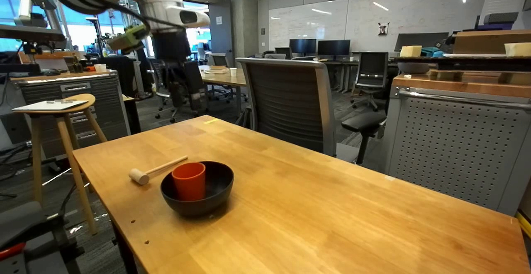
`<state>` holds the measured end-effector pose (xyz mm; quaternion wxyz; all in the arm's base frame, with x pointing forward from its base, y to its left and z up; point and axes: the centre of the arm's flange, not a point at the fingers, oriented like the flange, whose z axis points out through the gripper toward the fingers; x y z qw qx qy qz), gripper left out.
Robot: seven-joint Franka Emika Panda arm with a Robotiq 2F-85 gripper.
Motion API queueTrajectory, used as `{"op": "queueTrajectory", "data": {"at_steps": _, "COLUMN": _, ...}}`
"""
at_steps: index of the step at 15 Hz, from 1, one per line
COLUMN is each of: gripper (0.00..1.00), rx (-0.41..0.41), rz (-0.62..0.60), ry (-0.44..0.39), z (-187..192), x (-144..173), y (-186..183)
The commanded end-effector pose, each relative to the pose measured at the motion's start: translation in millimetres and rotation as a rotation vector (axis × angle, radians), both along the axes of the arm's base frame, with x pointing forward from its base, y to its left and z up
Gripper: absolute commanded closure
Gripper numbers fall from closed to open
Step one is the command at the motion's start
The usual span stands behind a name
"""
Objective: Put the cup in the bowl
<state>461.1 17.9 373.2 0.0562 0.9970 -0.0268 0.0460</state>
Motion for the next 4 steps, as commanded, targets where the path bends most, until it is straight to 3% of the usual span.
{"op": "queueTrajectory", "data": {"at_steps": 1, "gripper": 0.0, "rx": 0.123, "rz": 0.136, "ry": 0.074, "z": 74, "x": -47, "y": -10}}
{"op": "queueTrajectory", "data": {"at_steps": 2, "gripper": 0.0, "rx": 0.071, "rz": 0.075, "ry": 0.044, "z": 35, "x": -20, "y": 1}}
{"op": "queueTrajectory", "data": {"at_steps": 4, "gripper": 0.0, "rx": 0.111, "rz": 0.122, "ry": 0.054, "z": 59, "x": -36, "y": -2}}
